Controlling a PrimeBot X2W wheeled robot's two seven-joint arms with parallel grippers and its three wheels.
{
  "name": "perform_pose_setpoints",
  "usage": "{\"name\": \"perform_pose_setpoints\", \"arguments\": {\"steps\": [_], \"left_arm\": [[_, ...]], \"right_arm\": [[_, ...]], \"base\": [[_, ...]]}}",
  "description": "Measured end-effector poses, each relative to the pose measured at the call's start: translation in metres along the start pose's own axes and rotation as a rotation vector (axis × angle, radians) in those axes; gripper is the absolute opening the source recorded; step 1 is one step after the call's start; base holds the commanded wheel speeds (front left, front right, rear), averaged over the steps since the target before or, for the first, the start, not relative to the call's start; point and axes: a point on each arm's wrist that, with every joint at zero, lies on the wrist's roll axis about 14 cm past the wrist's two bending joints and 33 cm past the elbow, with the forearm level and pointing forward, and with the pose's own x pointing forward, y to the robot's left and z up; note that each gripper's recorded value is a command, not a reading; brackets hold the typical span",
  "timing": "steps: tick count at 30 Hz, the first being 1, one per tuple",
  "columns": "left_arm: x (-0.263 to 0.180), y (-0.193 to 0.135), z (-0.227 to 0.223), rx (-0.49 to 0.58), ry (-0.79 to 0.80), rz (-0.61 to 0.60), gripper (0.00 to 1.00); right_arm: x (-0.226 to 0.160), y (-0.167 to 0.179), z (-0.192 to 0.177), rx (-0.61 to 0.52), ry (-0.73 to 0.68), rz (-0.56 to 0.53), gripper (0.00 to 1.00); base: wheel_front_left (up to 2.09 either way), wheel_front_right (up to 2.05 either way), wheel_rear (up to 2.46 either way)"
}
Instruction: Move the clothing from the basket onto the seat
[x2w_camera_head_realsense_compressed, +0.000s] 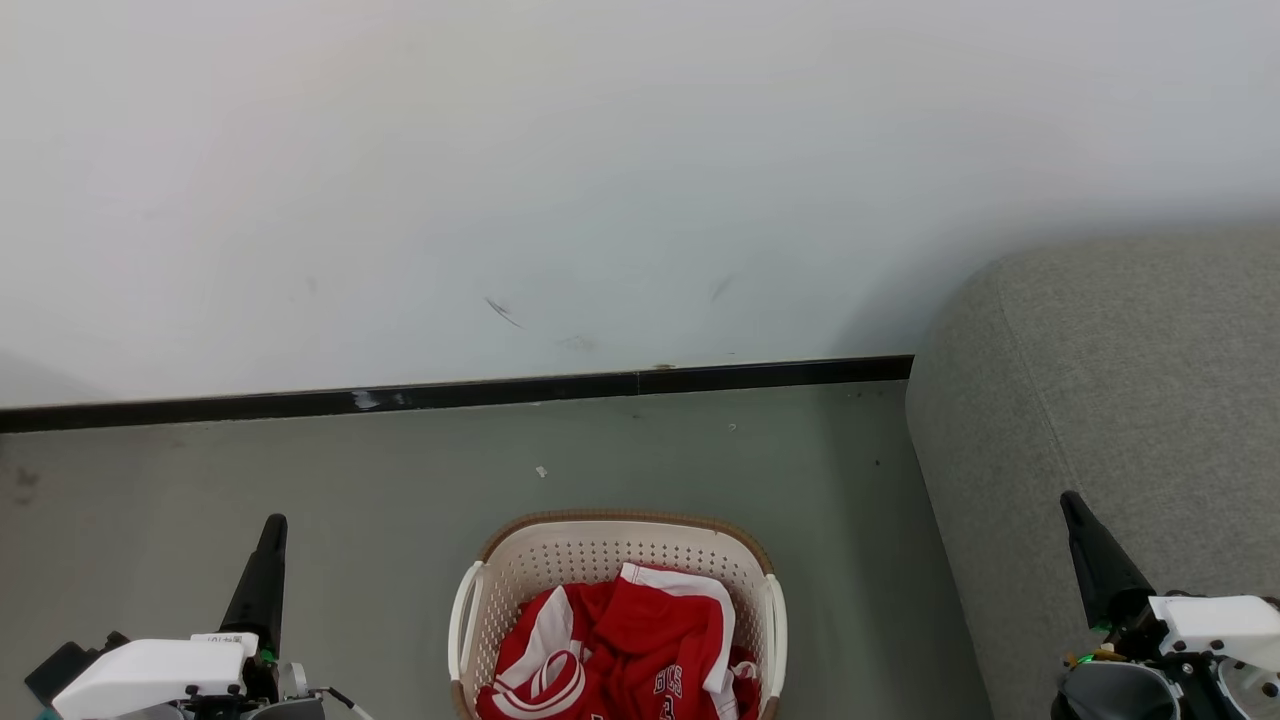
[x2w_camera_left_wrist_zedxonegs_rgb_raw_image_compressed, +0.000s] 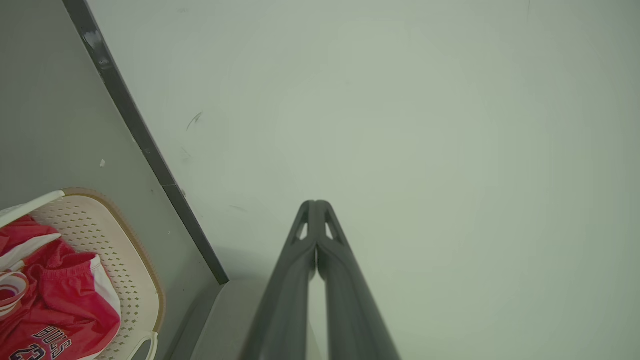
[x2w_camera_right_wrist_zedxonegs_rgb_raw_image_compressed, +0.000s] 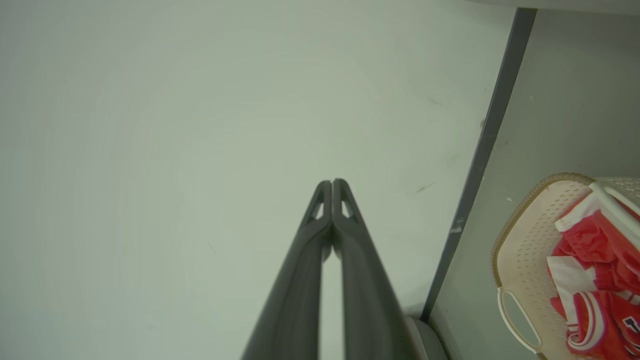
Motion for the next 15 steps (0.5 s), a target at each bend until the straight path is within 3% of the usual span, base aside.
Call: {"name": "perform_pose_setpoints", "arguments": {"steps": [15], "left_arm": [[0.0000,0.0000,0.0000,0.000,0.000,0.000,0.00]], "right_arm": [[0.0000,-0.0001,-0.0001,0.000,0.001,0.000,0.00]], "base": [[0.00,0.00,0.00]]}}
